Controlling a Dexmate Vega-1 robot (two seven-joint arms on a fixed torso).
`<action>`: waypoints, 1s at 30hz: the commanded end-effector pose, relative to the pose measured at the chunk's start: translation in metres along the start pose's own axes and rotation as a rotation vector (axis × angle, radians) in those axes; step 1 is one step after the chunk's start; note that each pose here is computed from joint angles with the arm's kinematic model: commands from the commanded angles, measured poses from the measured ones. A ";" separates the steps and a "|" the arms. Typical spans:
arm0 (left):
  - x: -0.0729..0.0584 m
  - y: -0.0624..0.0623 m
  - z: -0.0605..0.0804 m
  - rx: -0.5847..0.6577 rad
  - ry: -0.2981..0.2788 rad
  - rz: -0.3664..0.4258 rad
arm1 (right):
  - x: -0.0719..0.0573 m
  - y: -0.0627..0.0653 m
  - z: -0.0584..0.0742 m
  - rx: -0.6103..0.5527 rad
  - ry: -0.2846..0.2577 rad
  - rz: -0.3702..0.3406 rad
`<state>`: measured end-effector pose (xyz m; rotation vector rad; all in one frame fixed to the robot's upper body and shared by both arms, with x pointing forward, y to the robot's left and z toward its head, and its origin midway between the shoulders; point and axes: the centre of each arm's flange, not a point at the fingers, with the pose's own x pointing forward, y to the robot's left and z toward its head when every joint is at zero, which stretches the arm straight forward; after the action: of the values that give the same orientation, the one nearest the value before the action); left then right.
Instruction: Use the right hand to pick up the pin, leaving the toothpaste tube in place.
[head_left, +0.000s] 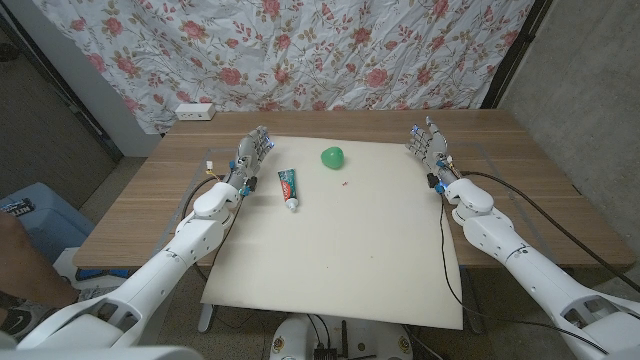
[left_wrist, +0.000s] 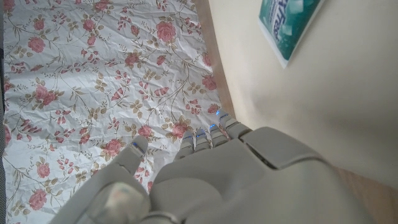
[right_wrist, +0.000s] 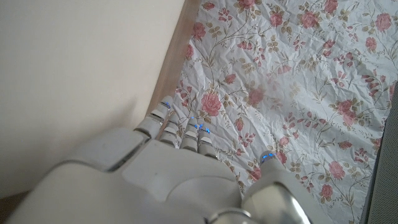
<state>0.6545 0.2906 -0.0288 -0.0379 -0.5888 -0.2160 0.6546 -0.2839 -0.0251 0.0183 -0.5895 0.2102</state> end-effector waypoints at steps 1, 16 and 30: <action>0.003 0.002 -0.003 -0.007 0.003 -0.009 | 0.004 0.007 0.000 -0.075 0.010 0.014; 0.008 0.004 -0.001 -0.063 0.008 -0.016 | -0.001 0.015 0.016 -0.243 0.007 0.066; -0.001 0.006 0.008 -0.037 0.050 0.017 | 0.000 0.022 0.028 -0.416 -0.006 0.141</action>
<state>0.6572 0.2939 -0.0243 -0.0711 -0.5594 -0.2315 0.6416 -0.2703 -0.0122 -0.2810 -0.6064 0.2137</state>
